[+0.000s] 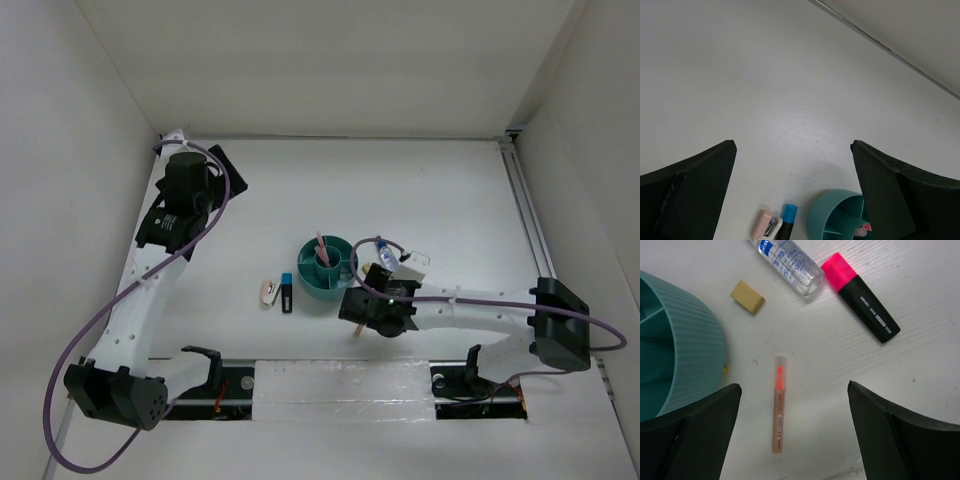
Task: Sort the stationery into containers
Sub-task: Pick up the pen from the center of the board.
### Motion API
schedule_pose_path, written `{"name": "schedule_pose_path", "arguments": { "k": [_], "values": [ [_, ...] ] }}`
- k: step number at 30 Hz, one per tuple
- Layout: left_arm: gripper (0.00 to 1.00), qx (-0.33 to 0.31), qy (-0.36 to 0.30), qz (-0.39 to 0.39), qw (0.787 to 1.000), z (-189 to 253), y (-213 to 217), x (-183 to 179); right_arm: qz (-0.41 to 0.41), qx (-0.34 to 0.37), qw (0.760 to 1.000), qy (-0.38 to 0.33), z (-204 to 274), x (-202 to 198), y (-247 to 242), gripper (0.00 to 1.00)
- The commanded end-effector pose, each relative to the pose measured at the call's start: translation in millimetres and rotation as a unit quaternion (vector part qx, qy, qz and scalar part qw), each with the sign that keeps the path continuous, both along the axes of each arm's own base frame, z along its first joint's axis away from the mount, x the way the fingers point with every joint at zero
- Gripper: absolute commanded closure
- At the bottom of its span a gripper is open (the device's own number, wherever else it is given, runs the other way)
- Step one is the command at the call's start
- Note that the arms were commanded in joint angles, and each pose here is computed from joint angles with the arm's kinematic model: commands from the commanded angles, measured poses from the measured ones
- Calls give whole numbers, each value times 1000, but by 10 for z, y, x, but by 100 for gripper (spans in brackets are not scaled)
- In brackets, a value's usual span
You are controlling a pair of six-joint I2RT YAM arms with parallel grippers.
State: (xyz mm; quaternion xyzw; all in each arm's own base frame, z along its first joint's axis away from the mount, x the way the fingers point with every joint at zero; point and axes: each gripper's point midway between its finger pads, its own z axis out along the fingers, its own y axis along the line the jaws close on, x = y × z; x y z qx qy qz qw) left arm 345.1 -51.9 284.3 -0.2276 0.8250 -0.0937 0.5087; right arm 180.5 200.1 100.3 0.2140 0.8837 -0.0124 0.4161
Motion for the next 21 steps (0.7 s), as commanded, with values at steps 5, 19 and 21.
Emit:
{"name": "schedule_pose_path", "arguments": {
  "k": [5,19,21],
  "values": [
    [0,3,-47,15,999,358,92,-50,-18,27,999,-18,-109,27,75,14],
    [0,-5,-54,-7,998,405,16,-63,43,52,997,-32,-452,90,316,30],
    [0,-7,-54,-12,998,404,-3,-64,48,42,998,-29,-511,94,329,30]
  ]
}}
